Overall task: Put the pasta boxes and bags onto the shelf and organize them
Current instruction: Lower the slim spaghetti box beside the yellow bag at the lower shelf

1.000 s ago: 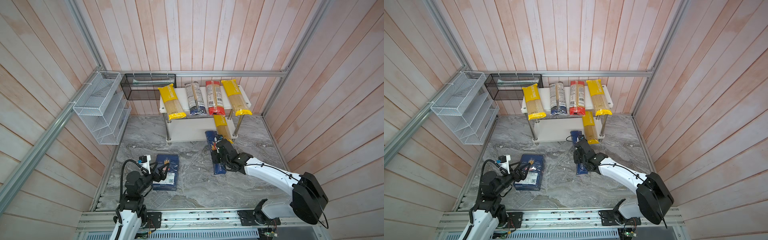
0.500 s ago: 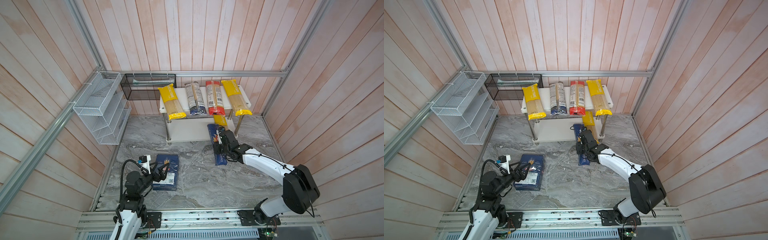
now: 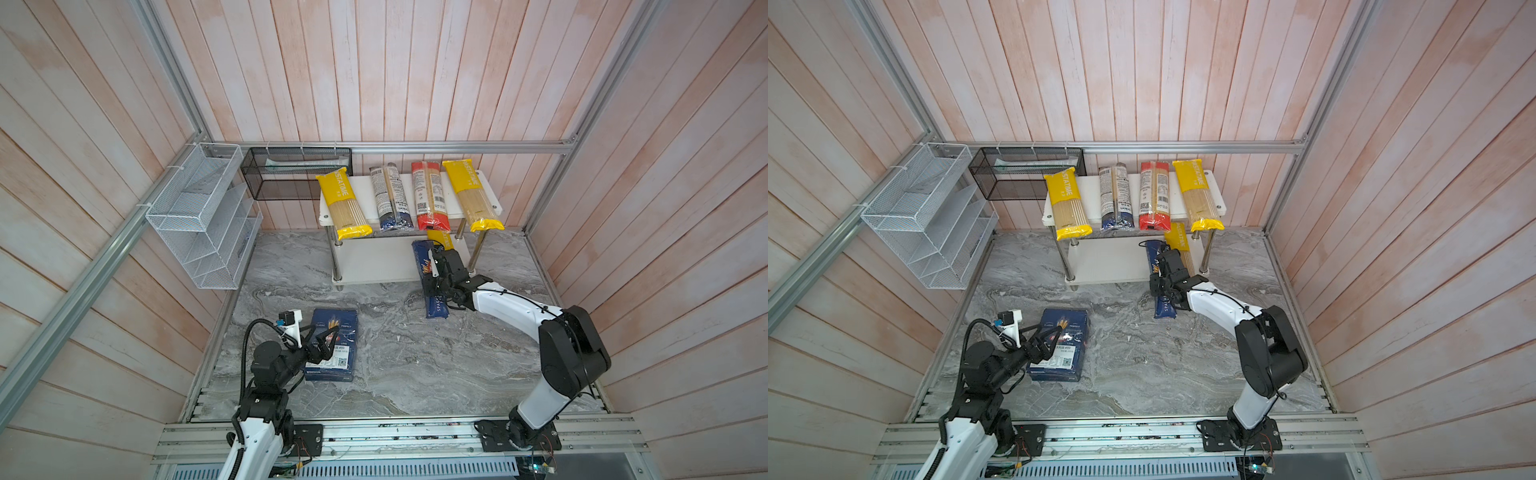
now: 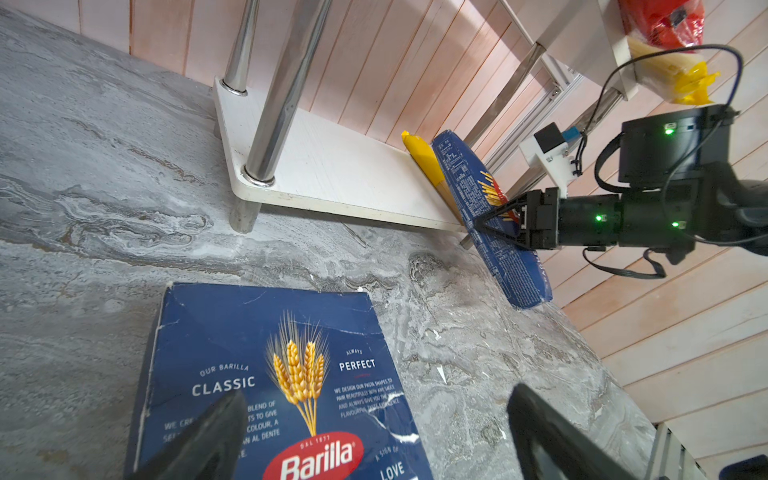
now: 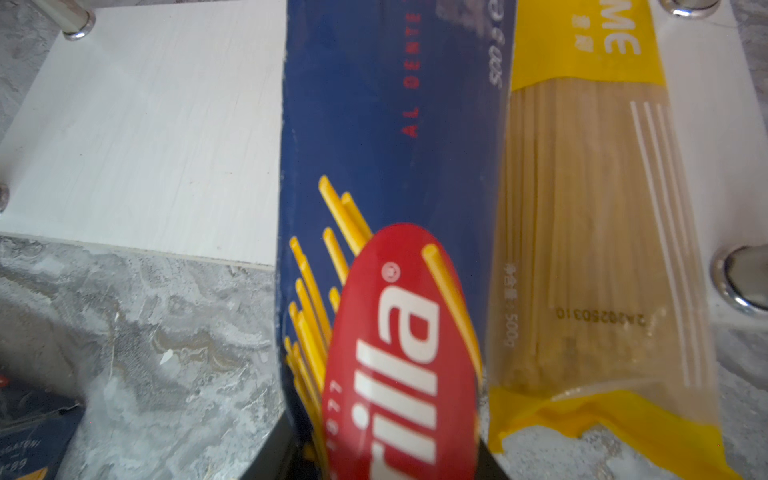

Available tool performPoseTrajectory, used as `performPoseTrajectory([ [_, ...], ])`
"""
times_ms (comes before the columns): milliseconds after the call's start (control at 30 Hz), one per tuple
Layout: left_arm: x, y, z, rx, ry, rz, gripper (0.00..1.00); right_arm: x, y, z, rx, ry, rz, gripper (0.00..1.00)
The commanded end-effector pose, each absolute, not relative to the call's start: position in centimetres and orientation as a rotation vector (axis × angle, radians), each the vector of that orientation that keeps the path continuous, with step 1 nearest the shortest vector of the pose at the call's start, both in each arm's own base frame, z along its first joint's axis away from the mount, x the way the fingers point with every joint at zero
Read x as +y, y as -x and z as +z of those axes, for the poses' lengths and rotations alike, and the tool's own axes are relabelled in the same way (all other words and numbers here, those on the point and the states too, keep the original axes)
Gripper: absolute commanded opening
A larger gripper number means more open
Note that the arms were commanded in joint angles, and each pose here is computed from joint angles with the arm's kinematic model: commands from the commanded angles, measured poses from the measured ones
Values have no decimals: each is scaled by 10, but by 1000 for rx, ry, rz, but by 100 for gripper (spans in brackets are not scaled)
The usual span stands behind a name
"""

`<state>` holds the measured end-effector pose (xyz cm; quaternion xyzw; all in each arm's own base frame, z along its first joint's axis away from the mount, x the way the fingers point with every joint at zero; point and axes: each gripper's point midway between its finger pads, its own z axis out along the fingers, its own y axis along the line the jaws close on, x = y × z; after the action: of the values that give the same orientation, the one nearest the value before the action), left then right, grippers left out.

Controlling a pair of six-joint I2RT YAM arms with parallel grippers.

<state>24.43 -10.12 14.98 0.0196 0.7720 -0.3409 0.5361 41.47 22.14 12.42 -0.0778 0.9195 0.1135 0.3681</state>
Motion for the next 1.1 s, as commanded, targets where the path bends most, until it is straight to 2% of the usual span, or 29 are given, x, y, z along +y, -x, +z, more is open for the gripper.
performPoseTrajectory([
  [0, -101, -245, 151, 1821, -59, -801, 100, 235, -451, 180, 2170, 167, 353, 39],
  [467, -101, -246, 150, 1827, -52, -799, 100, 239, -493, 182, 2148, 139, 322, 39],
  [1067, -100, -247, 150, 1828, -44, -795, 100, 233, -516, 165, 2176, 102, 316, 41],
])
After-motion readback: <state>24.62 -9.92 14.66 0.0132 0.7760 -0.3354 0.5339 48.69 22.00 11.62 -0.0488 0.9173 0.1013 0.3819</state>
